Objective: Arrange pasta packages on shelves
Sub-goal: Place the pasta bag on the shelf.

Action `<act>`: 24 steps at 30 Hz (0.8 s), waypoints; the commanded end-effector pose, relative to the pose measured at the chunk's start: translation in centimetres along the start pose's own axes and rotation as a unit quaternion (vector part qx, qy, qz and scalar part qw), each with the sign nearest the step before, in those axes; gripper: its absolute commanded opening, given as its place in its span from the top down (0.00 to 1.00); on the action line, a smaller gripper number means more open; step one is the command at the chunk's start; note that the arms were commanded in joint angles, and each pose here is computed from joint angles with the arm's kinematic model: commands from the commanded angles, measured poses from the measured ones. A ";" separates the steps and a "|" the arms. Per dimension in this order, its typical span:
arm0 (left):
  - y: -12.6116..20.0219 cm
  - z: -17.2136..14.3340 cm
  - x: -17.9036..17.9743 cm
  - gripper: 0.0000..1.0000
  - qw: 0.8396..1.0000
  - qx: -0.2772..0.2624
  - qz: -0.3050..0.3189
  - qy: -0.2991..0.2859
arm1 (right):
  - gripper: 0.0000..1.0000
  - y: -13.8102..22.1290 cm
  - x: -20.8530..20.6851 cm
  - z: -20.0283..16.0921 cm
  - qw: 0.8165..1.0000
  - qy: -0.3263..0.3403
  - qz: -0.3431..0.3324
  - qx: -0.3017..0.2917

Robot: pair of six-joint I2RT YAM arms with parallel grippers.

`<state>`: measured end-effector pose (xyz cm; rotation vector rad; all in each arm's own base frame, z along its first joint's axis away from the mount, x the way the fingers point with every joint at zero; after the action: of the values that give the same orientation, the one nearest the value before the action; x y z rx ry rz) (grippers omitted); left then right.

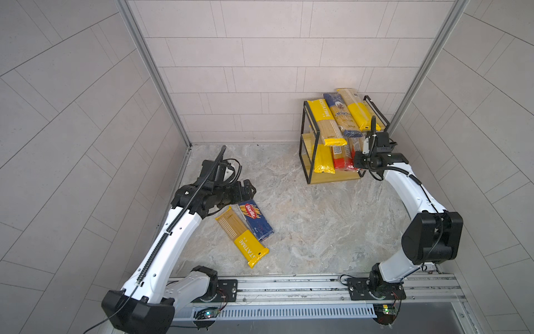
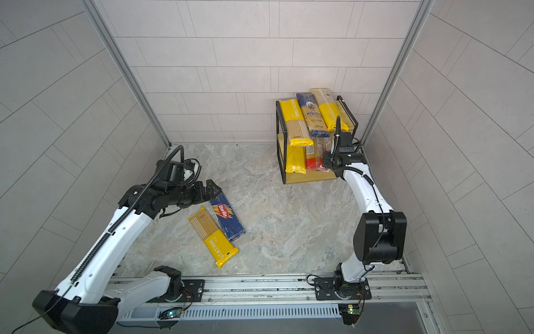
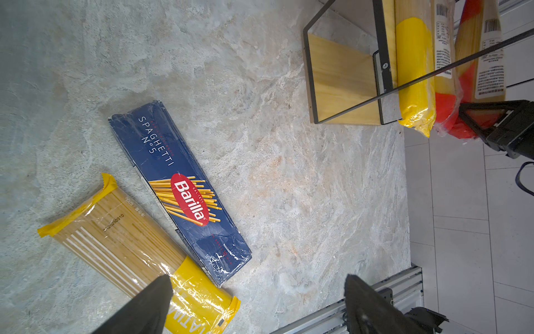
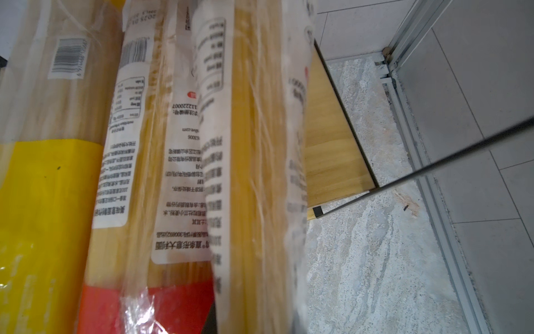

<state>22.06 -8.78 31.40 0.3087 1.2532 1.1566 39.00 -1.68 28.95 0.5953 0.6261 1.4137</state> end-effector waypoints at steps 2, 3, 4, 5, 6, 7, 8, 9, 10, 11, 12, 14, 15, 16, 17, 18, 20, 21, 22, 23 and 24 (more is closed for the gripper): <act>-0.1 0.5 -0.5 0.01 1.000 -0.011 0.001 0.000 | 0.99 1.5 -0.2 5.6 0.992 0.007 -0.007 -0.126; -0.1 0.6 -0.6 0.01 1.000 -0.012 0.001 -0.001 | 0.97 1.4 -0.2 5.7 0.992 0.006 -0.007 -0.126; -0.2 0.6 -0.7 0.01 1.000 -0.010 0.002 -0.002 | 0.91 1.2 -0.2 5.8 0.992 0.006 -0.006 -0.124; -0.3 0.5 -0.7 0.01 1.000 -0.009 0.003 -0.003 | 0.86 1.1 -0.2 5.8 0.993 0.005 -0.007 -0.122; -0.4 0.5 -0.7 0.01 1.000 -0.008 0.004 -0.004 | 0.80 0.9 -0.2 5.7 0.993 0.004 -0.007 -0.121; -0.5 0.5 -0.8 0.01 1.000 -0.007 0.005 -0.004 | 0.74 0.8 -0.2 5.6 0.993 0.004 -0.008 -0.120; -0.5 0.5 -0.8 0.01 1.000 -0.006 0.006 -0.006 | 0.69 0.6 -0.2 5.5 0.993 0.003 -0.008 -0.118; -0.5 0.4 -0.8 0.01 1.000 -0.006 0.006 -0.006 | 0.67 0.6 -0.3 5.4 0.993 0.003 -0.008 -0.116; -0.6 0.4 -0.8 0.01 1.000 -0.006 0.007 -0.007 | 0.65 0.5 -0.3 5.2 0.993 0.002 -0.009 -0.114; -0.6 0.4 -0.8 0.01 1.000 -0.005 0.008 -0.008 | 0.64 0.3 -0.3 5.1 0.994 0.001 -0.009 -0.113; -0.7 0.4 -0.8 0.01 1.000 -0.005 0.008 -0.009 | 0.62 0.3 -0.3 5.0 0.994 0.001 -0.009 -0.111; -0.6 0.4 -0.9 0.01 1.000 -0.004 0.005 -0.011 | 0.58 0.4 -0.4 4.9 0.994 0.000 -0.009 -0.108; -0.6 0.4 -0.9 0.01 1.000 -0.004 0.005 -0.011 | 0.55 0.4 -0.4 4.8 0.994 0.000 -0.008 -0.106; -0.6 0.3 -0.9 0.02 1.000 -0.004 0.005 -0.011 | 0.51 0.6 -0.4 4.7 0.994 -0.001 -0.008 -0.106; -0.5 0.3 -0.9 0.01 1.000 -0.004 0.005 -0.011 | 0.47 0.8 -0.4 4.6 0.994 -0.001 -0.008 -0.105; -0.5 0.2 -0.9 0.01 1.000 -0.003 0.004 -0.011 | 0.44 1.0 -0.5 4.5 0.994 -0.001 -0.010 -0.105; -0.3 0.1 -0.9 0.02 1.000 -0.003 0.003 -0.014 | 0.36 1.7 -0.6 4.1 0.994 -0.001 -0.014 -0.107; -0.1 0.1 -0.9 0.01 1.000 -0.004 0.002 -0.014 | 0.33 2.0 -0.7 3.8 0.994 -0.002 -0.016 -0.107; 0.0 0.0 -0.9 0.01 1.000 -0.003 0.001 -0.015 | 0.26 2.5 -0.8 3.6 0.994 -0.003 -0.017 -0.107; 0.1 -0.1 -0.9 0.01 1.000 -0.003 0.000 -0.016 | 0.21 2.9 -0.8 3.3 0.994 -0.003 -0.015 -0.105; 0.3 -0.2 -0.9 0.01 1.000 -0.004 -0.002 -0.016 | 0.18 3.2 -0.8 3.0 0.995 -0.003 -0.016 -0.102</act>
<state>22.50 -9.50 30.77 0.3409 1.2572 1.1623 40.07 -2.43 30.20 0.5232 0.5532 1.3970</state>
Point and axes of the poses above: each gripper's point midway between its finger pads, its own y axis back along the fingers, its own x axis along the line the jaws close on, z = x × y, the point moved 9 cm from there along y, back along the fingers, and after that the axes turned 10 degrees about y, right-handed, at the moved point
